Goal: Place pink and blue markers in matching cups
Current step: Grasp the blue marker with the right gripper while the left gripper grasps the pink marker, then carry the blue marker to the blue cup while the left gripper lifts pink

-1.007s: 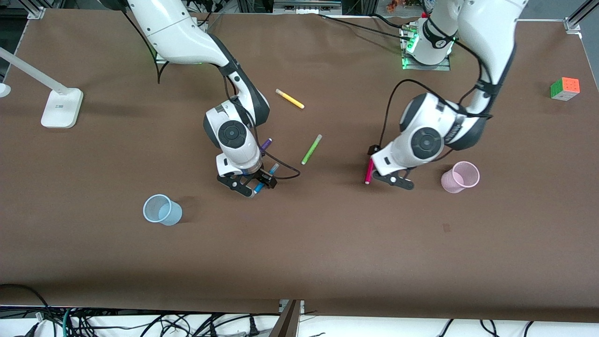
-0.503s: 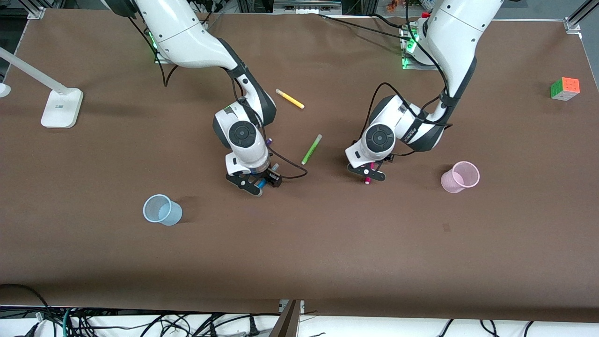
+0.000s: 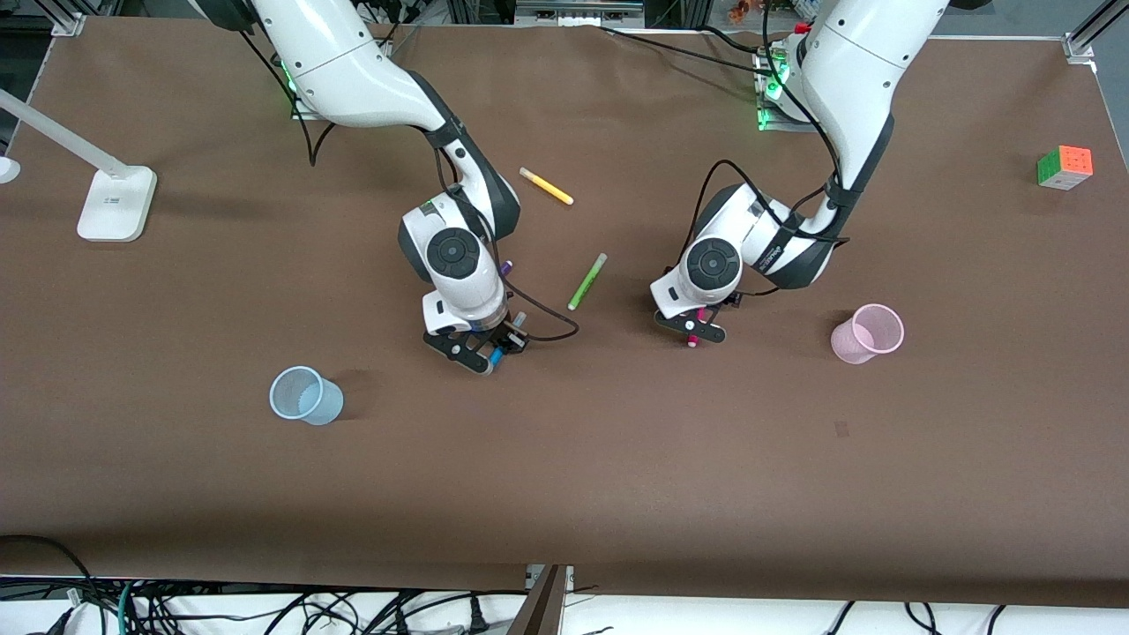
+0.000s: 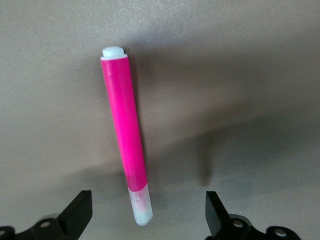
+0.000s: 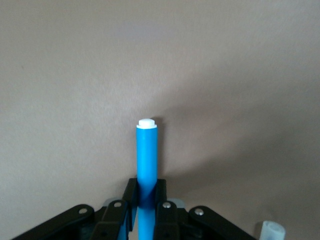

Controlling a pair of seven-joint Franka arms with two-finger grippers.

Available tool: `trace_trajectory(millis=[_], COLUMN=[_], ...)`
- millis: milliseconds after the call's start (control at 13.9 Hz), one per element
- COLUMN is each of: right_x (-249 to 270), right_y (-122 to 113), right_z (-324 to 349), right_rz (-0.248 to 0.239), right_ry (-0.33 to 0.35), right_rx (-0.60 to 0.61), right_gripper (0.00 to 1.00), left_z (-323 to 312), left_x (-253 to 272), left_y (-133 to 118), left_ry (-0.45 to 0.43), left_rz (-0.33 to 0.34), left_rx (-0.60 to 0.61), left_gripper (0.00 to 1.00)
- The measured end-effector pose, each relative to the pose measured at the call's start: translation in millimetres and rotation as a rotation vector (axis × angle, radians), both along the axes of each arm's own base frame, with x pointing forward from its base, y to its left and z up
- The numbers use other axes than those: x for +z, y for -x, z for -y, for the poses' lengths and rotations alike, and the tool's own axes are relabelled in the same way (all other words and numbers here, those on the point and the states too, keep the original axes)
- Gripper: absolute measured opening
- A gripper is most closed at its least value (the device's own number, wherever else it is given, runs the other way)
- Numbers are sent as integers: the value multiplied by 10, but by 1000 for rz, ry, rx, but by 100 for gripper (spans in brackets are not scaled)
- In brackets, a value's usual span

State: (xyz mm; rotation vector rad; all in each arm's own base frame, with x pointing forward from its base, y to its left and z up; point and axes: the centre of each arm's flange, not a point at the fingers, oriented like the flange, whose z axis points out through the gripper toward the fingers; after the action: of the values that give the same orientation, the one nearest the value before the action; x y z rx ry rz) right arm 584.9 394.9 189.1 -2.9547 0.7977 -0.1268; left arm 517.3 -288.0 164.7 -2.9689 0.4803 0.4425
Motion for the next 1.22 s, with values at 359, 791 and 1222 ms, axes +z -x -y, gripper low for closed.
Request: trace_trajectory(millis=[359,791,1222], right_x=[597,1590,1806], right_y=[-420,-936,-1175], right_z=[215,1282,2262], right_rz=[-112,-225,-272], right_ry=[44,-17,-221], right_rx=[-7,60,48], right_gripper=[18,18,18], left_z=[4,-35,-256], left_x=[5,81,724], left_y=[-2,28,-56], left_ry=[1,-48,-354], left_rz=[1,-44,-161], left_rx=[0,-12,-107], left_gripper=[56,18,18])
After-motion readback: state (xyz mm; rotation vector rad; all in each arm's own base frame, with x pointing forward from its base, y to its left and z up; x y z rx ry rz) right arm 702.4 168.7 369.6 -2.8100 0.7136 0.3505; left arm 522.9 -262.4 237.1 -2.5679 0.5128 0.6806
